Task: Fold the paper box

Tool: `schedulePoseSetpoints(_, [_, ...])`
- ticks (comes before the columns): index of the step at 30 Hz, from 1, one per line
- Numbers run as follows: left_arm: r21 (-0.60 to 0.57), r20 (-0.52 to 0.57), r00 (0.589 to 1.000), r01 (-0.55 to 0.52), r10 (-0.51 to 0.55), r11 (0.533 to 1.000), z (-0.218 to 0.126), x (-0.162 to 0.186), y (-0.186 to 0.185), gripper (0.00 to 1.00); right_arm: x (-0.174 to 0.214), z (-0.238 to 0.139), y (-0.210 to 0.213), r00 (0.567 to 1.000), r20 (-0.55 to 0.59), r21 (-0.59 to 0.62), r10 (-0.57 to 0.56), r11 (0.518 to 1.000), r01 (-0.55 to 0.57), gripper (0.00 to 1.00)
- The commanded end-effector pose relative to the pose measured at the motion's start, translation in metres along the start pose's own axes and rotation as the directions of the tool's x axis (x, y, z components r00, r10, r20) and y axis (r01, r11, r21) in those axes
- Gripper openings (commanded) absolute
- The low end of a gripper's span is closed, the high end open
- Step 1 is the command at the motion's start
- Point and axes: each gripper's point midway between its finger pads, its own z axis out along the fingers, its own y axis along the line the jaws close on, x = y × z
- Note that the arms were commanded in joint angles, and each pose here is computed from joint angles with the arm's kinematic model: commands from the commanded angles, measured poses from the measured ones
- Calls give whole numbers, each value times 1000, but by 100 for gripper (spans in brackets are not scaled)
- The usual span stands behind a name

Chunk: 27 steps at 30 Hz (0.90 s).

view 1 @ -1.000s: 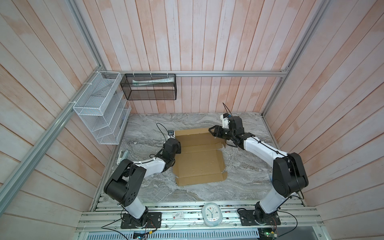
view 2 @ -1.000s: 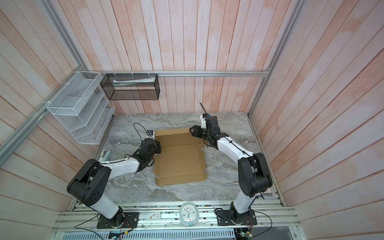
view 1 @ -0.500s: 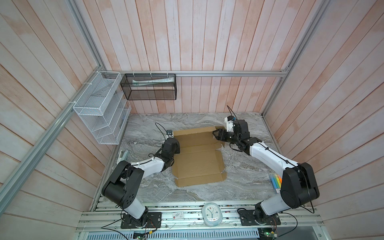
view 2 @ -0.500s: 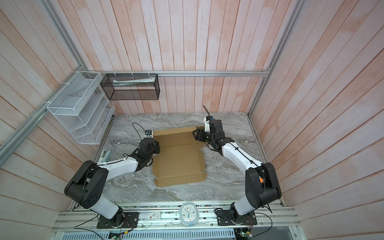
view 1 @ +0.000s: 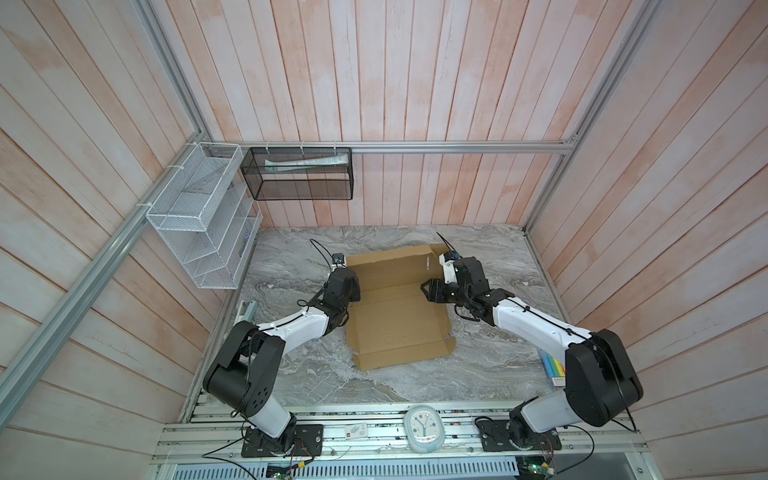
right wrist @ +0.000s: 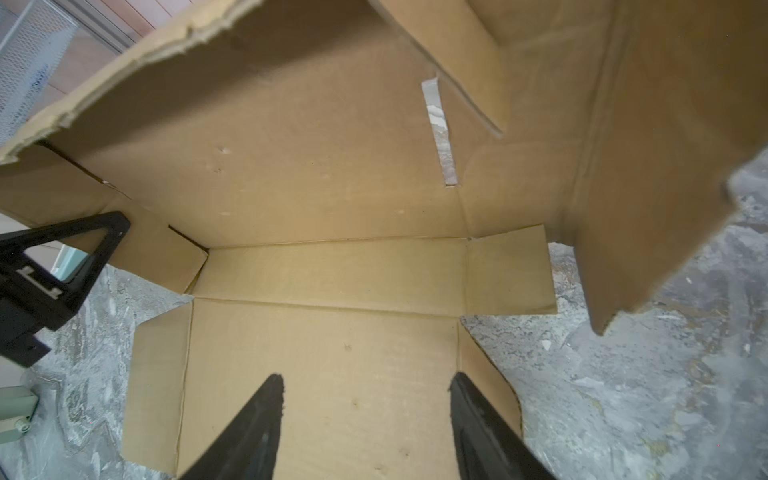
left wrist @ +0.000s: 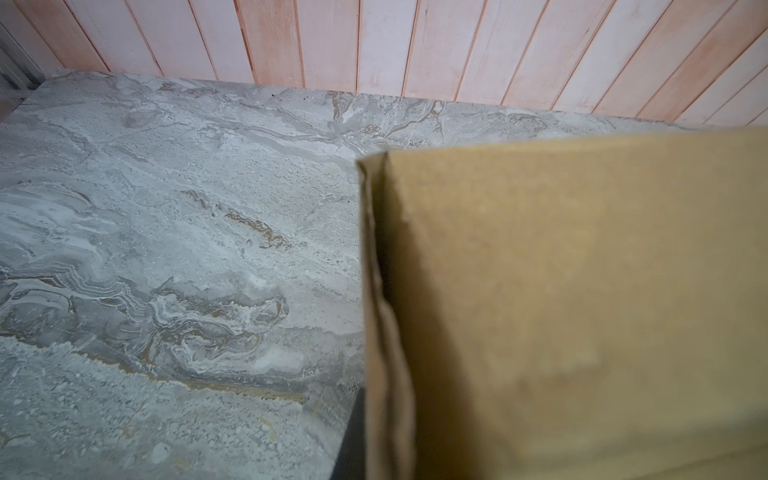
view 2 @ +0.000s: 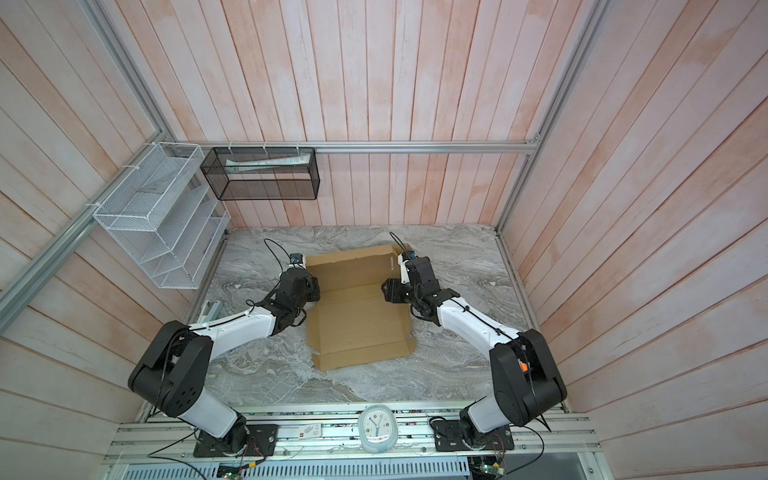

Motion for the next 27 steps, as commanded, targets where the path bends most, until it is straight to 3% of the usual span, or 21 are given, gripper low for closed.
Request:
schedulePoseSetpoints(1, [30,30,999,26,-27,999,-7,-18,-5,0,-7,8,-8,999,42,44,-10,999,8,65])
schedulePoseSetpoints(14, [28,27,1000,16,-17,999,-8,-17,-2,0,-4,41,-29,1000,23,107,10,994,-13,65])
schedulePoseSetpoints(27, [26,29,999,13,-13,1000,-9,-17,2,0,3,44,-60,998,38,170,43,984,-49,65])
